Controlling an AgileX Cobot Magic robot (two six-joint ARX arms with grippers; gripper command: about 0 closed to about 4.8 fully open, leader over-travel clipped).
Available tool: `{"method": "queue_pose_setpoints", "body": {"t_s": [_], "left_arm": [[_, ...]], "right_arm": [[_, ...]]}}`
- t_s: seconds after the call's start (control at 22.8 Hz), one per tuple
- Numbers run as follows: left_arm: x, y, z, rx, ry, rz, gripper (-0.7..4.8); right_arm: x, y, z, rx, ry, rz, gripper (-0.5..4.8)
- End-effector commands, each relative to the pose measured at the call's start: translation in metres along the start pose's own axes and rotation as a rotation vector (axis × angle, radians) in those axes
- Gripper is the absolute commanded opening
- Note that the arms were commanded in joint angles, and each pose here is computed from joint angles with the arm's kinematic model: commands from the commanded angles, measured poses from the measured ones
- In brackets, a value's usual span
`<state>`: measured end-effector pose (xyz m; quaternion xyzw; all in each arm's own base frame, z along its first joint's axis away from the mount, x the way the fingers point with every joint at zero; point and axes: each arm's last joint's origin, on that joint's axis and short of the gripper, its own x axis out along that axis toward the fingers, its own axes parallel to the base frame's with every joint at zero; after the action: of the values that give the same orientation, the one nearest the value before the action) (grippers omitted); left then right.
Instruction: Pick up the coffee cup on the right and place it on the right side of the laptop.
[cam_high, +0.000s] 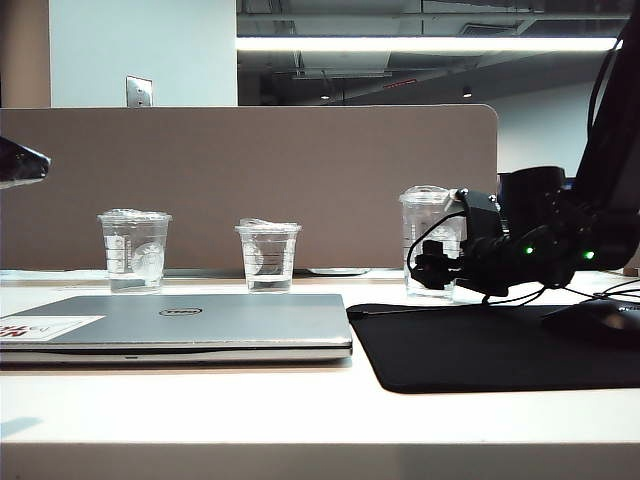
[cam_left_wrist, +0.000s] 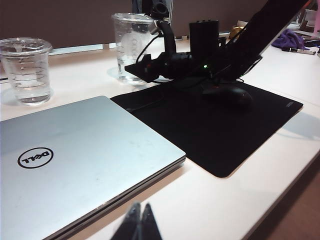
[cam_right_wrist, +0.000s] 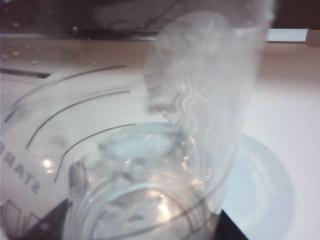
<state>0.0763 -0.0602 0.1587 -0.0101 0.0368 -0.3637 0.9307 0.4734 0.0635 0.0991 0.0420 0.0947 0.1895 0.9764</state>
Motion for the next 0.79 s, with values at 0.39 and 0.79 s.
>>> {"method": "queue_pose_setpoints", "body": {"t_s": [0.39, 0.79], "left_arm": [[0.000, -0.001, 0.002, 0.004, -0.012, -0.008, -0.05], [0.000, -0.001, 0.002, 0.004, -0.012, -0.008, -0.05]], "right_arm": [[-0.032, 0.011, 0.011, -0.031, -0.114, 0.003, 3.59], [-0.063, 0.021, 0.021, -0.046, -0.180, 0.035, 3.59]]}}
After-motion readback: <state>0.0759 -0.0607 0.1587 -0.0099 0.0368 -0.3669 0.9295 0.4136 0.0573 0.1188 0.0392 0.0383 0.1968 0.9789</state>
